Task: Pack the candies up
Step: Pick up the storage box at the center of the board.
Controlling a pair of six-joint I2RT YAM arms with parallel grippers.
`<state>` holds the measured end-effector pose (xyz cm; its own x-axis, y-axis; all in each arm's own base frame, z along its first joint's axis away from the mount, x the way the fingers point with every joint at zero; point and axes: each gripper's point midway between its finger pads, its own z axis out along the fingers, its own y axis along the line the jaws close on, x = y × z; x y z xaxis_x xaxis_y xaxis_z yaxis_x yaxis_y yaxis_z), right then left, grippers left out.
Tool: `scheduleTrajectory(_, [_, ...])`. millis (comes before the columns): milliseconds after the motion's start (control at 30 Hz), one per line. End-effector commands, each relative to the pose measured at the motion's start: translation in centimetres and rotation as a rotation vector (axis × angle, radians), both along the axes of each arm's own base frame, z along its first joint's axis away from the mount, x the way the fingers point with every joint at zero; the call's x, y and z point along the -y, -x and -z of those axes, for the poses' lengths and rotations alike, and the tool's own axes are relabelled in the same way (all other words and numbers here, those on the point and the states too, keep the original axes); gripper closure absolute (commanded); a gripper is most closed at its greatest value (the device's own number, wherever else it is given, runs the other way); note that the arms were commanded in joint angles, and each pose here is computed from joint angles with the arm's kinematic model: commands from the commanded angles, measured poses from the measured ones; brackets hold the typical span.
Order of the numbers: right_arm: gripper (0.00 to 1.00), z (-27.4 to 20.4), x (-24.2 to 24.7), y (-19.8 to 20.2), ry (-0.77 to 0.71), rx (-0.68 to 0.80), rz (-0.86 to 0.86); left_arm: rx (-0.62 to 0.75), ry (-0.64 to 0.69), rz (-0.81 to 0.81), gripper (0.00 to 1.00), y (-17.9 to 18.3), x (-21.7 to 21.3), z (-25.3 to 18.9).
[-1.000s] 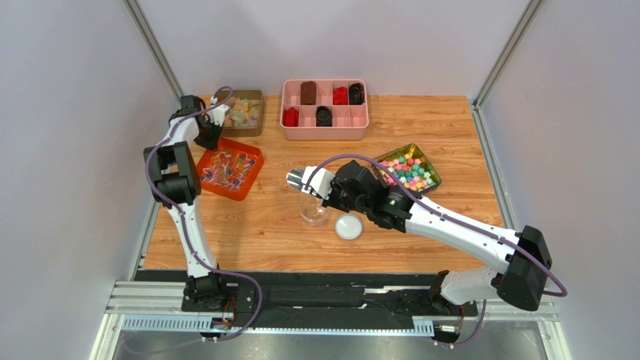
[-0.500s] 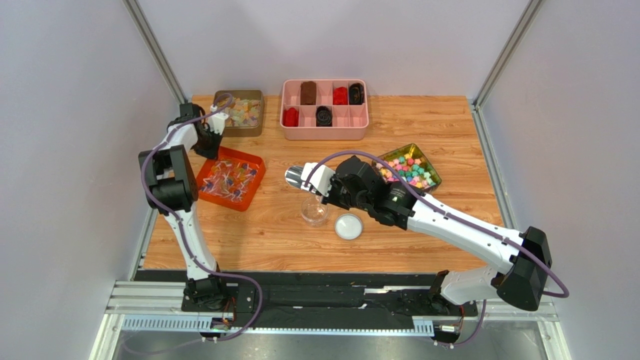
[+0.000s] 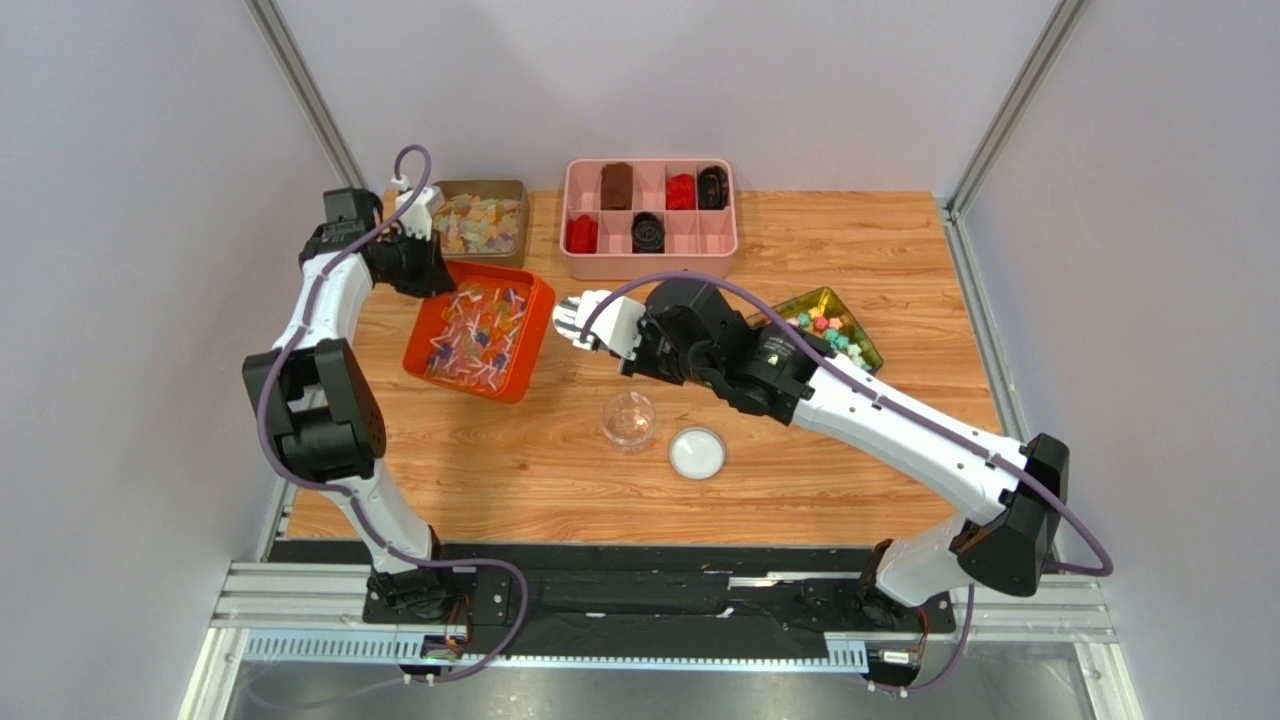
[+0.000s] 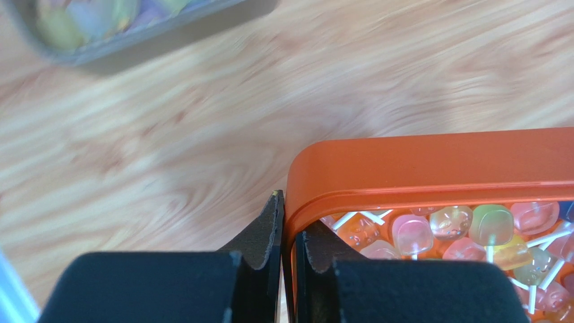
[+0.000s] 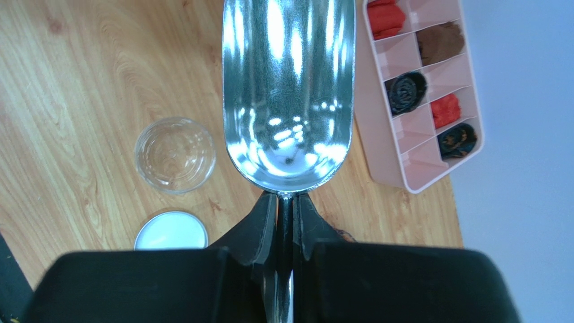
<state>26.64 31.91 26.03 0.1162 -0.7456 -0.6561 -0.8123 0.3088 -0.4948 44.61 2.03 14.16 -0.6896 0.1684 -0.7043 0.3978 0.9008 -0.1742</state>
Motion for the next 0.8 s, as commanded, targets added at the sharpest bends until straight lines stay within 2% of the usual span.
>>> scheduleTrajectory(0, [1.0, -5.3, 0.0, -1.1, -0.055, 0.08, 0.046, 0.104, 0.268, 0.126, 1.0, 0.7, 4.8, -4.5])
scheduleTrajectory(133, [1.0, -7.2, 0.3, -1.6, -0.068, 0.106, 0.078, 0.176, 0.353, 0.17, 1.0, 0.3, 6.0, -5.1])
scheduleTrajectory(267, [1.0, -7.9, 0.4, -2.0, -0.064, 0.112, 0.101, 0.079, 0.475, 0.195, 1.0, 0.0, 6.8, -3.9])
scheduleTrajectory(500, [1.0, -7.6, 0.5, -2.2, -0.041, 0.106, 0.109, 0.059, 0.408, 0.139, 1.0, -0.6, 6.1, -1.7])
scheduleTrajectory(567, [1.0, -7.5, 0.5, -2.4, -0.032, 0.111, 0.117, 0.052, 0.258, 0.019, 1.0, -1.4, 4.3, -0.5])
scheduleTrajectory(600, [1.0, -7.4, 0.4, -2.5, -0.027, 0.11, 0.118, 0.053, 0.214, 0.025, 1.0, -1.1, 4.4, 0.3])
scheduleTrajectory(667, [1.0, -7.0, 0.3, -2.5, -0.019, 0.101, 0.115, 0.088, 0.27, 0.096, 1.0, -0.4, 5.3, -0.9])
scheduleTrajectory(733, [1.0, -7.0, 0.1, -2.6, -0.02, 0.095, 0.115, 0.065, 0.376, 0.169, 1.0, 0.5, 6.6, -2.0])
scheduleTrajectory(767, [1.0, -6.9, 0.1, -2.7, -0.018, 0.092, 0.115, 0.023, 0.396, 0.16, 1.0, 0.5, 6.7, -1.2])
